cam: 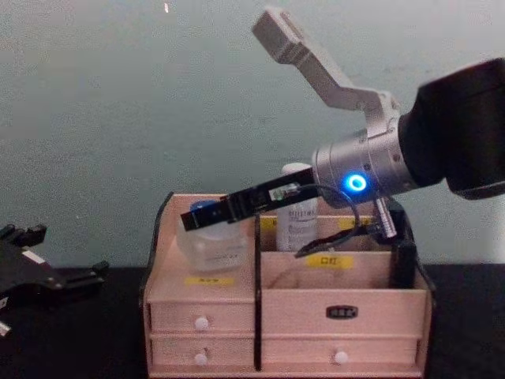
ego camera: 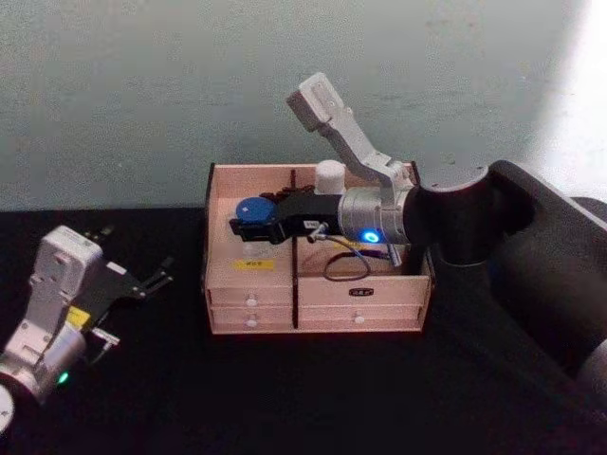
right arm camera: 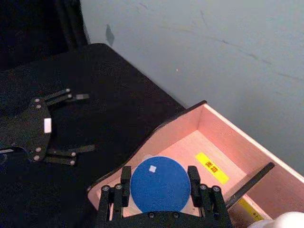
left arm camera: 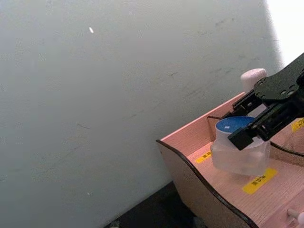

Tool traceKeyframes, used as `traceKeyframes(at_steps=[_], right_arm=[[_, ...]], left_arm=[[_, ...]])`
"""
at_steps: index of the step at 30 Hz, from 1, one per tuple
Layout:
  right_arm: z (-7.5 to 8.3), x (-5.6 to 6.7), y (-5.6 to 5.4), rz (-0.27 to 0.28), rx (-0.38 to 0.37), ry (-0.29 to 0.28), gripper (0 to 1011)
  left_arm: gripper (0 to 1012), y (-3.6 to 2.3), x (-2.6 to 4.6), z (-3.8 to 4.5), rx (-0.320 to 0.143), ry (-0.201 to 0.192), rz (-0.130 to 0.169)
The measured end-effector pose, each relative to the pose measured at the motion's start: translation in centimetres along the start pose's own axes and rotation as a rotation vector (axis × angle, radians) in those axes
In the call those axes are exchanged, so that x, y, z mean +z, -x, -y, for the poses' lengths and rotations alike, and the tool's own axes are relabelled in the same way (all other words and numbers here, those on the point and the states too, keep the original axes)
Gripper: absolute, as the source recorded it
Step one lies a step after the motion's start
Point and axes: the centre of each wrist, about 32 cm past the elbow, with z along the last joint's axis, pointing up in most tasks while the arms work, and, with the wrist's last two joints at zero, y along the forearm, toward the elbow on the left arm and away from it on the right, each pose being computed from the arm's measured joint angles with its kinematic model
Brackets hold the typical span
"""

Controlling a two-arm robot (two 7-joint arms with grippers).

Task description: Pick up the facial cleanser and watermelon frost from the table and place them into the tiered storage box.

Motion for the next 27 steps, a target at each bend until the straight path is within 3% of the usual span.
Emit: traceKeyframes(at_steps=[27], right_arm=[[-0.64, -0.32, -0.03, -0.002, -0.018, 0.021, 716]], left_arm=[[1001, 0.00, 0.00, 0.00, 0.000, 0.000, 0.000]])
